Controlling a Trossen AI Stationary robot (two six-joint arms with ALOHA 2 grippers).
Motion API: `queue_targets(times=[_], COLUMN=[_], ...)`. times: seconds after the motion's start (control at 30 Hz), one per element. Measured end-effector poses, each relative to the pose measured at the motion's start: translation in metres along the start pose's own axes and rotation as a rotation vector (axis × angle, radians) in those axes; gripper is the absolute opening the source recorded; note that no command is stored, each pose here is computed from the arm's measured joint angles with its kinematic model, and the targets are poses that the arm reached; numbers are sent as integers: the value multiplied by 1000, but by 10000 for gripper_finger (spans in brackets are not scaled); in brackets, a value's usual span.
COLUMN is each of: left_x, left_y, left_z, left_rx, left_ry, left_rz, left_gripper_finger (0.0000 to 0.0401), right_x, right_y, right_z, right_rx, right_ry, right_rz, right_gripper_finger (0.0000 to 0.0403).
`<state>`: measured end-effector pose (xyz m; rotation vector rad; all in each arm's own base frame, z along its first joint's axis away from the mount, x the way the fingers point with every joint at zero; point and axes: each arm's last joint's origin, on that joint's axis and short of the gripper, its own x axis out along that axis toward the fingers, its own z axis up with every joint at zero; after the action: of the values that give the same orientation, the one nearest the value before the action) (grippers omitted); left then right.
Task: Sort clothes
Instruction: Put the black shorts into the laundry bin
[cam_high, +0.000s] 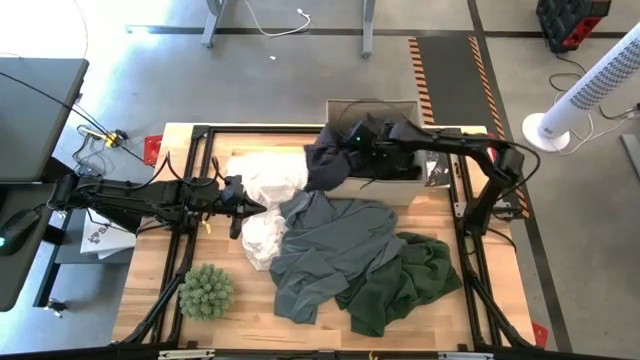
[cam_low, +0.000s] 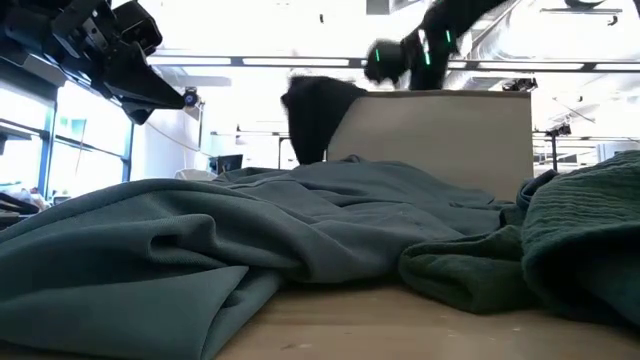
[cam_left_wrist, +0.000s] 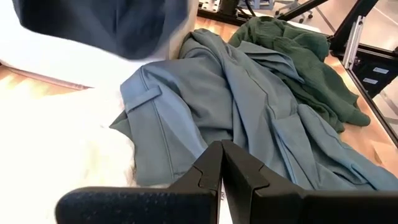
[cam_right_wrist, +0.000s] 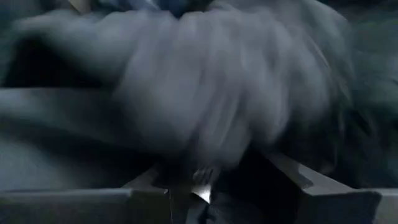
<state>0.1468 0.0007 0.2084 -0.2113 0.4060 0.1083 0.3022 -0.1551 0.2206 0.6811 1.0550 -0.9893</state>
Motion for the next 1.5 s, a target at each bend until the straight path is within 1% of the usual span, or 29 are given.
queue_targets(times=[0.03, 0.1, 0.17, 0.23, 0.33, 0.37, 0.47, 0.57, 0.6, 0.63, 0.7, 0.8, 0.87, 0.93, 0.97, 1.03, 1.07, 1.13, 1.17, 1.23, 1.3, 1.37, 1.43, 1.47, 1.5], left_x=[0, 0, 0, 0, 0, 0, 0, 0, 0, 0, 0, 0, 0, 0, 0, 0, 0, 0, 0, 0, 0, 0, 0, 0, 0], left_y=[0, 0, 0, 0, 0, 0, 0, 0, 0, 0, 0, 0, 0, 0, 0, 0, 0, 0, 0, 0, 0, 0, 0, 0, 0], left_z=[0, 0, 0, 0, 0, 0, 0, 0, 0, 0, 0, 0, 0, 0, 0, 0, 0, 0, 0, 0, 0, 0, 0, 0, 0], left_rx=[0, 0, 0, 0, 0, -1, -1, -1, -1, -1, -1, -1, -1, -1, -1, -1, -1, 7, 13, 16, 16, 16, 16, 16, 16], left_ry=[0, 0, 0, 0, 0, 0, 0, 1, 0, 1, 1, 3, 2, 1, 1, -1, -2, -3, -4, -4, -4, -3, -3, -3, -3], left_rz=[0, 0, 0, 0, 0, 0, 0, 0, 0, 0, 0, 1, 1, 0, 0, 1, 1, 1, 1, 1, 1, 2, 3, 3, 3], left_gripper_finger=[7, 7, 7, 7, 7, 7, 7, 7, 7, 7, 7, 7, 7, 7, 7, 7, 7, 7, 7, 7, 7, 7, 7, 7, 7], right_x=[16, 41, 48, 44, 14, -2, -64, -116, -130, -144, -167, -184, -186, -182, -178, -163, -152, -129, -116, -97, -86, -83, -85, -89, -97], right_y=[-5, -14, -21, -24, -24, -25, -28, -30, -26, -19, -3, 31, 53, 74, 85, 103, 111, 120, 122, 121, 117, 114, 112, 111, 108], right_z=[-3, -11, -13, -9, 6, 12, 33, 37, 39, 40, 36, 24, 12, 2, -1, -2, -1, 3, 6, 12, 20, 27, 33, 35, 37], right_rx=[20, 44, 67, 82, 84, 83, 114, 132, 110, 63, -91, -344, -482, -588, -629, -660, -658, -626, -612, -582, -549, -535, -517, -511, -500], right_ry=[50, 116, 142, 154, 144, 136, 90, 74, 32, -20, -104, -233, -268, -284, -289, -307, -315, -314, -297, -252, -212, -181, -189, -199, -222], right_rz=[43, 95, 112, 126, 127, 120, 93, -7, -2, 28, 102, 214, 260, 297, 305, 292, 263, 169, 124, 76, 86, 146, 203, 213, 199], right_gripper_finger=[146, 146, 146, 146, 146, 146, 146, 146, 146, 146, 146, 146, 146, 146, 146, 146, 146, 146, 146, 143, 127, 89, 36, 21, 17])
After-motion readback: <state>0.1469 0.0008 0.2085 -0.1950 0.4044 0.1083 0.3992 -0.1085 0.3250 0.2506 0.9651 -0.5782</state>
